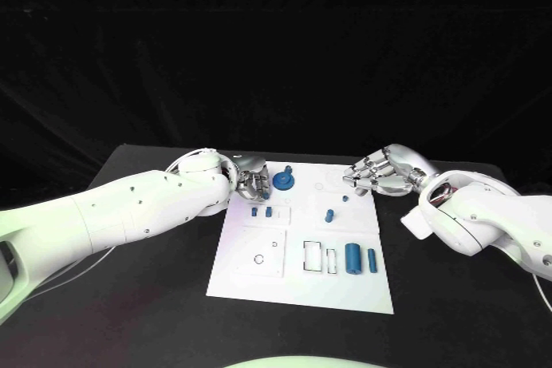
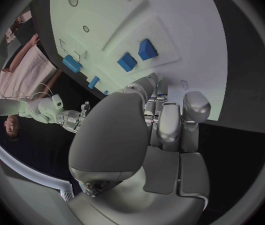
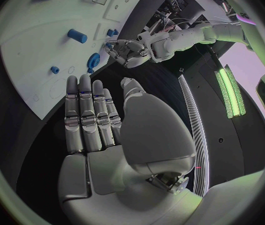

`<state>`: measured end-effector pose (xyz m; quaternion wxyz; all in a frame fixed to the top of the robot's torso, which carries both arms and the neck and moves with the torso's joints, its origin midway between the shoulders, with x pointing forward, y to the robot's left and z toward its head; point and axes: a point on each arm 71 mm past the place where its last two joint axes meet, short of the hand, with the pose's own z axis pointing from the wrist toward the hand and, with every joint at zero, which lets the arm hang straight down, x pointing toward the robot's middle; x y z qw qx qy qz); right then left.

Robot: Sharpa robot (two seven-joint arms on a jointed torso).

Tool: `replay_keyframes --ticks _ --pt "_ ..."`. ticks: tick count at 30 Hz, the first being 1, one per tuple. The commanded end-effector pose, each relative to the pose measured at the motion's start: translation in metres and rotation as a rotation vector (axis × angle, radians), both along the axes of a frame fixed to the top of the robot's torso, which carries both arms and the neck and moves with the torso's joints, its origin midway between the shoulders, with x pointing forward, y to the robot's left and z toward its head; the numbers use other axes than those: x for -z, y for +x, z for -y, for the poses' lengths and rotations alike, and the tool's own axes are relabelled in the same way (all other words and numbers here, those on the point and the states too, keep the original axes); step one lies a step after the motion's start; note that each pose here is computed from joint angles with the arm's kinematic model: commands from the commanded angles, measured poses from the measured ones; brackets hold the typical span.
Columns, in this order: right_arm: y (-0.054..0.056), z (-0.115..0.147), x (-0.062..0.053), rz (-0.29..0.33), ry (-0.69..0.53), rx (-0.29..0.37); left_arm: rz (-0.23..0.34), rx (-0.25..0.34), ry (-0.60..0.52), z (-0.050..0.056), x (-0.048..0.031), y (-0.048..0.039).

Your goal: Assemble the parts on the task board

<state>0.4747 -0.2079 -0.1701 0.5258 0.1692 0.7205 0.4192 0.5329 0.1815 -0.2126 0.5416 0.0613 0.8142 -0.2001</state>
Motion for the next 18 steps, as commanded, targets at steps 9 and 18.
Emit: replay_keyframes --ticks 9,18 --pt "0.0000 -0.0001 0.0006 -0.001 -0.004 -0.010 -0.013 -0.013 0.009 -0.0004 0.0006 -0.0004" --pt "0.0039 0.0066 0.0021 0.009 -0.042 -0.005 -0.006 -0.034 0.013 -0.0080 -0.0002 -0.0008"
